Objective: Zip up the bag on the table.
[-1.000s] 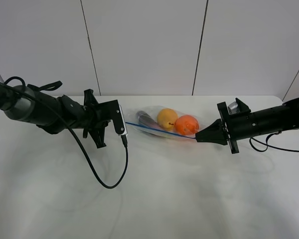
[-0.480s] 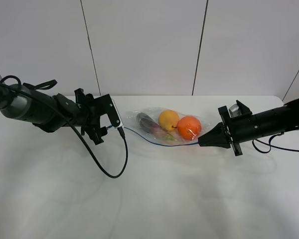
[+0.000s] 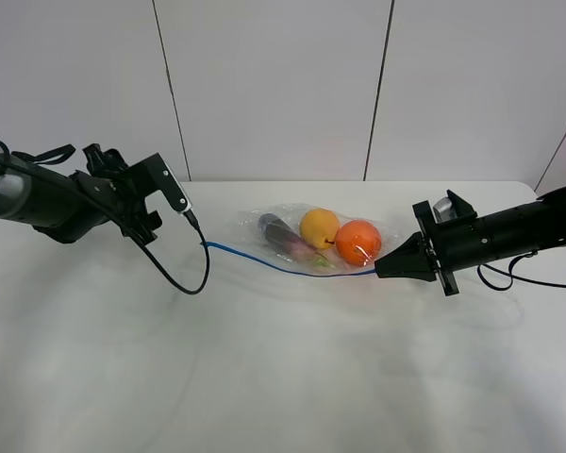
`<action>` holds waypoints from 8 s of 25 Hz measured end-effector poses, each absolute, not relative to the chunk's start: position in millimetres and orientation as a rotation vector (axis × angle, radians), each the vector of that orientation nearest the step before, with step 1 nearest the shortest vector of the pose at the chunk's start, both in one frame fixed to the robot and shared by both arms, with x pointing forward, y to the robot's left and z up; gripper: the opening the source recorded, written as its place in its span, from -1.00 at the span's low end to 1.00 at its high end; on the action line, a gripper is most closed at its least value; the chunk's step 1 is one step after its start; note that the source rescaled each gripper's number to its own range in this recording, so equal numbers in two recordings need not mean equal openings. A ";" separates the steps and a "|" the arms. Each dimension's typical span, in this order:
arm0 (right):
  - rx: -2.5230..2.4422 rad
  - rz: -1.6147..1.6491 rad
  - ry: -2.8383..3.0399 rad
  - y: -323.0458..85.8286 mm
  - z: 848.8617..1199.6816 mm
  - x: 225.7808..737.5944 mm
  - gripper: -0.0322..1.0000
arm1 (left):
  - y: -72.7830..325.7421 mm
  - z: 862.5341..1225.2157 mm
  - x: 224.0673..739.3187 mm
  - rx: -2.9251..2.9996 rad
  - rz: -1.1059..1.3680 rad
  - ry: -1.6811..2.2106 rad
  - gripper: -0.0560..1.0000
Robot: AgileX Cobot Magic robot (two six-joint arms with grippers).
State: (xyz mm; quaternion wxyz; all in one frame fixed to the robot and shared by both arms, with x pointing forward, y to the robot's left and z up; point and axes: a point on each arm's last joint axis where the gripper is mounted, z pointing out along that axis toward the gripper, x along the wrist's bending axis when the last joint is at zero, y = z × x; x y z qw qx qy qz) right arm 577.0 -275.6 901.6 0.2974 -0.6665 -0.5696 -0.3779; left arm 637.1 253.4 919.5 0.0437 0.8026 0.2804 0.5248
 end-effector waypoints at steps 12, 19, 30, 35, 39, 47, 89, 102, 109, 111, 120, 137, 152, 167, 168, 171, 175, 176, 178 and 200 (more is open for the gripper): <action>-1.772 -1.005 -1.514 -275.6 901.6 577.0 -0.94 | 268.7 943.8 641.9 1.743 1.757 1.324 0.82; -1.771 -1.004 -1.514 -275.6 901.7 576.9 -0.94 | 250.7 973.6 658.7 1.481 1.329 1.481 0.81; -1.772 -1.005 -1.514 -275.6 901.6 577.0 -0.94 | 230.5 1020.0 672.4 1.793 0.487 1.386 0.81; -1.772 -1.005 -1.514 -275.6 901.6 577.0 -0.94 | 246.9 1009.4 659.8 1.912 0.242 1.449 0.81; -1.771 -1.004 -1.514 -275.6 901.7 576.9 -0.94 | 263.9 986.3 651.3 2.061 0.172 1.658 0.81; -1.771 -1.004 -1.514 -275.6 901.7 576.9 -0.94 | 289.4 966.9 650.7 2.129 0.319 1.983 0.81; -1.767 -1.007 -1.509 -275.3 902.1 576.9 -0.94 | 297.4 1046.4 438.4 2.209 0.143 2.133 1.00; -1.766 -1.008 -1.508 -275.2 902.2 576.9 -0.94 | 295.6 1050.3 309.1 1.937 0.448 1.894 1.00; -1.766 -1.008 -1.508 -275.2 902.2 576.9 -0.94 | 295.2 1061.5 276.4 1.799 0.613 1.744 1.00; -1.766 -1.008 -1.508 -275.2 902.2 576.9 -0.94 | 296.1 1063.0 269.5 1.757 0.656 1.736 1.00; -1.766 -1.008 -1.508 -275.2 902.2 576.9 -0.94 | 295.7 1064.9 229.0 1.561 0.865 1.622 1.00; -1.820 -0.800 -1.697 -288.5 925.6 593.6 0.96 | 295.3 1063.1 220.5 1.534 0.895 1.590 1.00; -2.234 -0.318 -2.347 -335.3 1031.8 653.8 1.00 | 295.3 1063.2 220.5 1.533 0.896 1.589 1.00; -2.209 -0.294 -2.292 -325.4 1053.2 578.2 1.00 | 295.3 1063.2 220.5 1.533 0.896 1.589 1.00; -2.211 -0.299 -2.295 -324.2 1057.4 567.0 1.00 | 295.3 1063.2 220.5 1.533 0.896 1.589 1.00; -2.207 -0.293 -2.287 -319.6 1061.2 528.3 1.00 | 295.3 1063.2 220.5 1.533 0.896 1.589 1.00; -2.216 -0.334 -2.292 -312.3 1067.3 469.8 1.00 | 295.3 1063.2 220.5 1.533 0.896 1.589 1.00; -2.219 -0.344 -2.296 -310.5 1066.6 453.4 1.00 | 295.3 1063.2 220.5 1.533 0.896 1.589 1.00; -2.222 -0.355 -2.300 -307.0 1061.4 422.6 1.00 | 295.3 1063.2 220.5 1.533 0.896 1.589 1.00; -2.586 -1.541 -2.562 -293.8 1052.8 236.9 1.00 | 295.3 1063.2 220.5 1.533 0.896 1.589 1.00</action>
